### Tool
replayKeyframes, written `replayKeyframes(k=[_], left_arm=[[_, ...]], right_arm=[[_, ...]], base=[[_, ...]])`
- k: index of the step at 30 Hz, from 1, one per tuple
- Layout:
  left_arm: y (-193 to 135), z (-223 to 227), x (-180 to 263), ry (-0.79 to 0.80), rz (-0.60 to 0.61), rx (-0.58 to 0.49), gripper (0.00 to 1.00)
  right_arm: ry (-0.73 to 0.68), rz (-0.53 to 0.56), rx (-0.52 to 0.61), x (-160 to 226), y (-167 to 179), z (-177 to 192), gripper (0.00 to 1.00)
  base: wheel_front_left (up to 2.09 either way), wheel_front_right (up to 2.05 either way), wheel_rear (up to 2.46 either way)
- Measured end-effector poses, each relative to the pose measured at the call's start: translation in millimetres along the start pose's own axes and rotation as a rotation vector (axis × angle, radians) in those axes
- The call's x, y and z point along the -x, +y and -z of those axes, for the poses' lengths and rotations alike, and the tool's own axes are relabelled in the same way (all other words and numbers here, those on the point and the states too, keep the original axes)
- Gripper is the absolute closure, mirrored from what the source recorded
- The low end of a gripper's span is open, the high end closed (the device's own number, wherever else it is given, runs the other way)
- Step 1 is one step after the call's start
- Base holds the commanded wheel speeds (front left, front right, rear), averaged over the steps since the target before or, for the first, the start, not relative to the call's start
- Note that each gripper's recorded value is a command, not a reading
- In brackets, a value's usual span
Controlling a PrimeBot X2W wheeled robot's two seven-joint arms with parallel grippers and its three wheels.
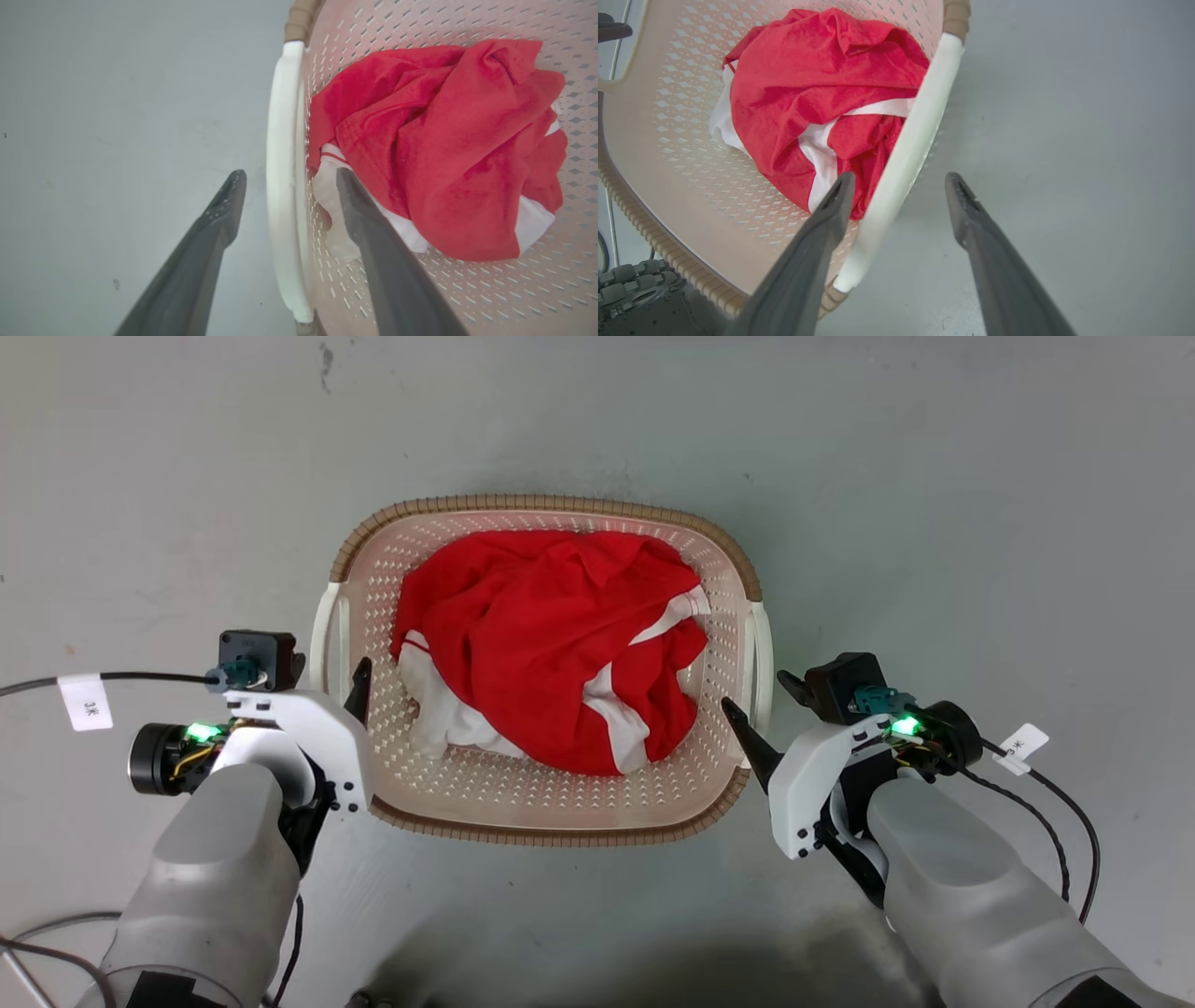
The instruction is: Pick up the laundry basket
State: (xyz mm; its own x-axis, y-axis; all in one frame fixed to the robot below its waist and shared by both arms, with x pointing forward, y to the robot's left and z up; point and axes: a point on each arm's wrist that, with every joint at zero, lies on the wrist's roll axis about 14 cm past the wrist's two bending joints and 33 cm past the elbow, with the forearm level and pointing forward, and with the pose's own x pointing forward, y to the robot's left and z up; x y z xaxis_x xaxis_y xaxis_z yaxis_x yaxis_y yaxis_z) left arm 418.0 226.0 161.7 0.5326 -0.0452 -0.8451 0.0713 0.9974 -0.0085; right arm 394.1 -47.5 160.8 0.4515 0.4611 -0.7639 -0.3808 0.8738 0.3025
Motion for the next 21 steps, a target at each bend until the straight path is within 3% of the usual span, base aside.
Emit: replayKeyframes(k=[8, 9, 10, 11, 12, 21], left_arm=[[-6, 8, -11, 0.036, 0.015, -0.002, 0.0], [-7, 9, -12, 0.042, 0.017, -0.002, 0.08], [-7, 10, -13, 0.05, 0.02, -0.007, 0.59], [-8, 11, -13, 0.054, 0.022, -0.013, 0.86], [-8, 11, -15, 0.057, 0.023, -0.015, 1.0], [-22, 7, -5, 0.051, 0.05, -0.004, 1.0]], right_arm=[[0.031, -0.002, -0.001, -10, -4, 9, 0.0], [0.035, -0.003, -0.001, -11, -5, 10, 0.51], [0.038, -0.003, -0.001, -12, -5, 11, 0.89], [0.038, -0.004, -0.001, -13, -5, 11, 1.0], [0.04, -0.01, -0.001, -14, -3, 12, 1.0], [0.029, 0.006, 0.027, -5, -6, 4, 1.0]], base=[[0.0, 0.0, 0.0], [0.0, 0.0, 0.0], [0.0, 0.0, 0.0], [0.0, 0.0, 0.0], [0.0, 0.0, 0.0], [0.0, 0.0, 0.0]])
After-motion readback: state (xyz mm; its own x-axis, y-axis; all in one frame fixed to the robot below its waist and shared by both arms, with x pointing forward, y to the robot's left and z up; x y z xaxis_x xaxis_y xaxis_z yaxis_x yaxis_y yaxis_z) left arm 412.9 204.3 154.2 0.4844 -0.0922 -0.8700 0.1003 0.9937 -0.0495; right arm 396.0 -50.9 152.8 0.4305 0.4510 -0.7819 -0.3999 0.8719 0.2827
